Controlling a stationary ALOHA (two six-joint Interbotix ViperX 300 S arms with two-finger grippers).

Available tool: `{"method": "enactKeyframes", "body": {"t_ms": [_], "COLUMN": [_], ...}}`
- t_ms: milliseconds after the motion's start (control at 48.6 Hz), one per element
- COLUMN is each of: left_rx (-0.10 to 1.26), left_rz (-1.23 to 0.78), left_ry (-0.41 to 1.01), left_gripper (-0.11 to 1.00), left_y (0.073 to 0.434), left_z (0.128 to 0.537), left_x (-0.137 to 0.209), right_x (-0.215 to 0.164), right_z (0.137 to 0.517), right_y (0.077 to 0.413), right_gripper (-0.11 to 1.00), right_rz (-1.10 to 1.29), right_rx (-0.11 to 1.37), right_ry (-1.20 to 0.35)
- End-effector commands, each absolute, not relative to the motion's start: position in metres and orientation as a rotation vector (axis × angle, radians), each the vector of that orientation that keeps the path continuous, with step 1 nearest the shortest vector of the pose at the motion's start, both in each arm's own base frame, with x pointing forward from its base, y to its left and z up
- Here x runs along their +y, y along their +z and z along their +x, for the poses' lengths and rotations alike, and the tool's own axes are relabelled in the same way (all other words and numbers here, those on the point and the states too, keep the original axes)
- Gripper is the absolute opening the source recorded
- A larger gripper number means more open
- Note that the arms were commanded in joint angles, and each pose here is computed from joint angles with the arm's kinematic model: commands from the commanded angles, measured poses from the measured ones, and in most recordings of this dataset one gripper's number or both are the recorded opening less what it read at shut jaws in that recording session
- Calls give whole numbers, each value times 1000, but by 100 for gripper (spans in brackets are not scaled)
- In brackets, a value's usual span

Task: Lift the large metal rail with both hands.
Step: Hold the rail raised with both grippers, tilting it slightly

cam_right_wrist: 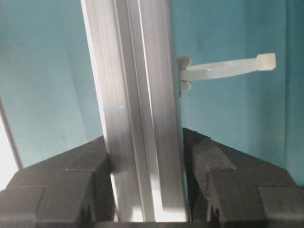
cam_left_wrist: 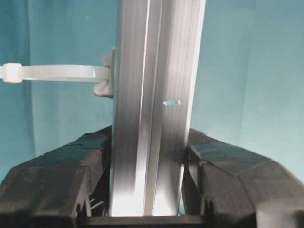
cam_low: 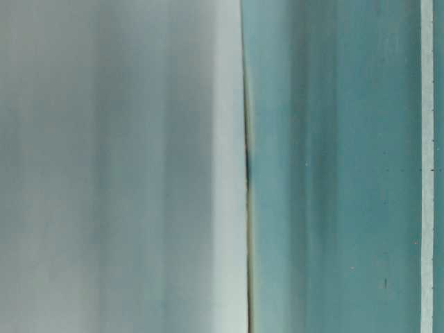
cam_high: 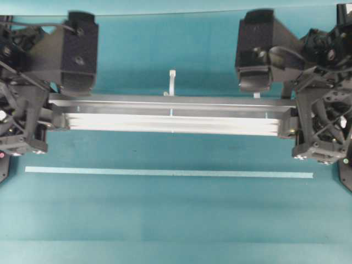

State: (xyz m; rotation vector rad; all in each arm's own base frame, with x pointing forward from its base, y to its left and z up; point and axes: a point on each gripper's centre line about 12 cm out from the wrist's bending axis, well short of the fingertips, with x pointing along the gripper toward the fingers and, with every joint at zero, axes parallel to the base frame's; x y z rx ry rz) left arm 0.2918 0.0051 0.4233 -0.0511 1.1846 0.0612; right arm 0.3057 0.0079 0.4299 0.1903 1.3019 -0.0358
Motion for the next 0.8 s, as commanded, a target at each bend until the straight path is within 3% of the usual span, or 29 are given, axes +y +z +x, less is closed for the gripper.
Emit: {"method": "enactKeyframes", "body": {"t_ms": [0,391,782], "left_rx": [1124,1140,1258], "left_rz": [-61,-61,-55], "left_ry": [74,74,79], "left_gripper": [36,36,36], "left_y": [438,434,374], "left_z": [292,297,306], "left_x": [7,7,11], "right_x": [9,8,3], "right_z": [308,306,300], "right_y": [441,427,352], "right_gripper": [42,42,42], "right_rz": [212,208,198], "right_rx": [1252,1294,1470], "right_ry": [-41,-44,-82]}}
